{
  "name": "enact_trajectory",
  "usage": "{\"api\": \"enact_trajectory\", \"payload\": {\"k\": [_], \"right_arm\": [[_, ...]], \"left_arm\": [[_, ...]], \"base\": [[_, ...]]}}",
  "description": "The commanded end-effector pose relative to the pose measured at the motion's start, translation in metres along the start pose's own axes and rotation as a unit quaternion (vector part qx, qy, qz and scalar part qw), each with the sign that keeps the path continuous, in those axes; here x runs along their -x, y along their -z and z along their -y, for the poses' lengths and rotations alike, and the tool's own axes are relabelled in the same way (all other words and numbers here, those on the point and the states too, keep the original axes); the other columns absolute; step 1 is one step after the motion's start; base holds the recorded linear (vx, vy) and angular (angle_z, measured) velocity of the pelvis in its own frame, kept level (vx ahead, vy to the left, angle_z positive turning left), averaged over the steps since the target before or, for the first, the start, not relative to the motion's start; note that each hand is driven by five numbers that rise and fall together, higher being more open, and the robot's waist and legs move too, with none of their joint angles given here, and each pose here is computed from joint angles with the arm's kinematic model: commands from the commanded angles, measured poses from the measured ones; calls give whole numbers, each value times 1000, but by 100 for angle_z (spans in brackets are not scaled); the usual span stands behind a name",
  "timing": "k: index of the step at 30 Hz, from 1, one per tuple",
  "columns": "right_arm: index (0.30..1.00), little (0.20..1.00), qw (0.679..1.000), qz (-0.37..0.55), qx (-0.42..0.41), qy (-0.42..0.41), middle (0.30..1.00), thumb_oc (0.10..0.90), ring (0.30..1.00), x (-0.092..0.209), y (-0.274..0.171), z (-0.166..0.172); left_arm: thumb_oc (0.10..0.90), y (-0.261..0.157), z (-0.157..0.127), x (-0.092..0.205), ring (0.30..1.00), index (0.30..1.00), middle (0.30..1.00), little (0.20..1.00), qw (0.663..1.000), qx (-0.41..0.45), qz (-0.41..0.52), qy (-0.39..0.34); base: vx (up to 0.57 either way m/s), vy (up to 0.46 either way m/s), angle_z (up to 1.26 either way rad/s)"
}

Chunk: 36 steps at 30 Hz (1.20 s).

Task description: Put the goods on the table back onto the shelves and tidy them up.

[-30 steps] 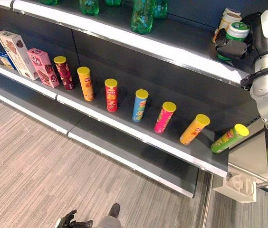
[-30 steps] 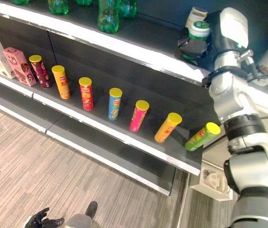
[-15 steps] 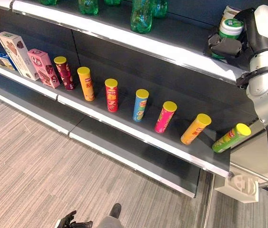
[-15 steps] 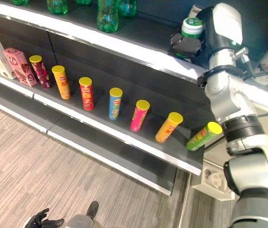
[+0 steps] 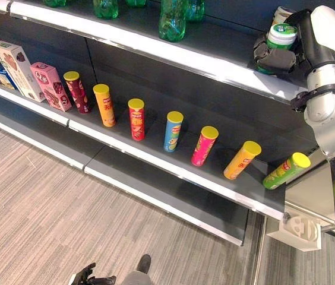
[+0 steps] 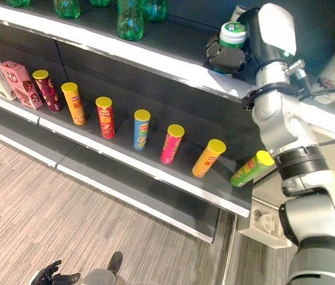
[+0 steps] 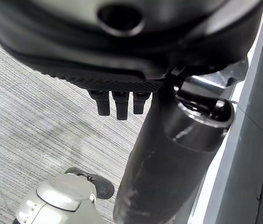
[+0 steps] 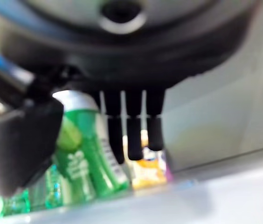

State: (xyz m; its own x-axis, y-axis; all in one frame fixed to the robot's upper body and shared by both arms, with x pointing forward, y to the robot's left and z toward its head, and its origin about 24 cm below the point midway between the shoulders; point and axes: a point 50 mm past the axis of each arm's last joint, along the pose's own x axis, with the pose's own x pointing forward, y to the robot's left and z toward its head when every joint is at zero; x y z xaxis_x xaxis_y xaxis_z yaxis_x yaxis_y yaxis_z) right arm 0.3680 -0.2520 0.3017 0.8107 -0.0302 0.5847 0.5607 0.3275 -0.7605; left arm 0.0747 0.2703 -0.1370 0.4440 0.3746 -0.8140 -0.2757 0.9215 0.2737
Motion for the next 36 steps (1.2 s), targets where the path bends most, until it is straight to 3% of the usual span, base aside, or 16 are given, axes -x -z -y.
{"api": "enact_trajectory", "payload": {"k": [1, 2, 3, 4, 5, 24, 31, 33, 36], "right_arm": [[300, 300, 998, 44, 13, 41, 300, 400, 300, -15, -21, 25], [500, 500, 998, 44, 10, 41, 500, 533, 500, -14, -21, 25], [500, 500, 998, 44, 7, 41, 500, 533, 500, -14, -21, 24], [629, 629, 998, 44, 7, 41, 629, 620, 629, -14, -21, 24], [900, 900, 998, 45, 4, 42, 900, 800, 900, -13, -22, 23], [900, 900, 995, 72, -10, 70, 900, 800, 900, -2, -29, 32], [900, 900, 959, 178, 39, 216, 900, 800, 900, 37, -57, 73], [900, 900, 947, 214, 23, 237, 900, 800, 900, 55, -68, 79], [900, 900, 924, 283, -213, 146, 900, 800, 900, 92, -89, 64]], "left_arm": [[800, -12, -8, -2, 900, 900, 900, 900, 999, -12, 31, -11], [800, -12, -8, -2, 900, 900, 900, 900, 999, -12, 31, -11], [800, -12, -8, -2, 900, 900, 900, 900, 999, -11, 31, -11], [800, -12, -8, -2, 900, 900, 900, 900, 999, -12, 31, -11], [800, -13, -7, -2, 900, 900, 900, 900, 999, -11, 31, -12], [800, -17, -1, -2, 900, 900, 900, 900, 999, -8, 41, -4], [800, -19, 1, -4, 900, 900, 900, 900, 999, -12, 37, -15], [800, -20, 3, -4, 900, 900, 900, 900, 999, -14, 35, -17], [800, -17, 7, -3, 900, 900, 900, 900, 999, -7, 32, -4]], "base": [[0, 0, 0], [0, 0, 0], [0, 0, 0], [0, 0, 0], [0, 0, 0], [-7, 5, 0], [-6, 8, -1], [0, 0, 0], [-12, -7, -12]]}}
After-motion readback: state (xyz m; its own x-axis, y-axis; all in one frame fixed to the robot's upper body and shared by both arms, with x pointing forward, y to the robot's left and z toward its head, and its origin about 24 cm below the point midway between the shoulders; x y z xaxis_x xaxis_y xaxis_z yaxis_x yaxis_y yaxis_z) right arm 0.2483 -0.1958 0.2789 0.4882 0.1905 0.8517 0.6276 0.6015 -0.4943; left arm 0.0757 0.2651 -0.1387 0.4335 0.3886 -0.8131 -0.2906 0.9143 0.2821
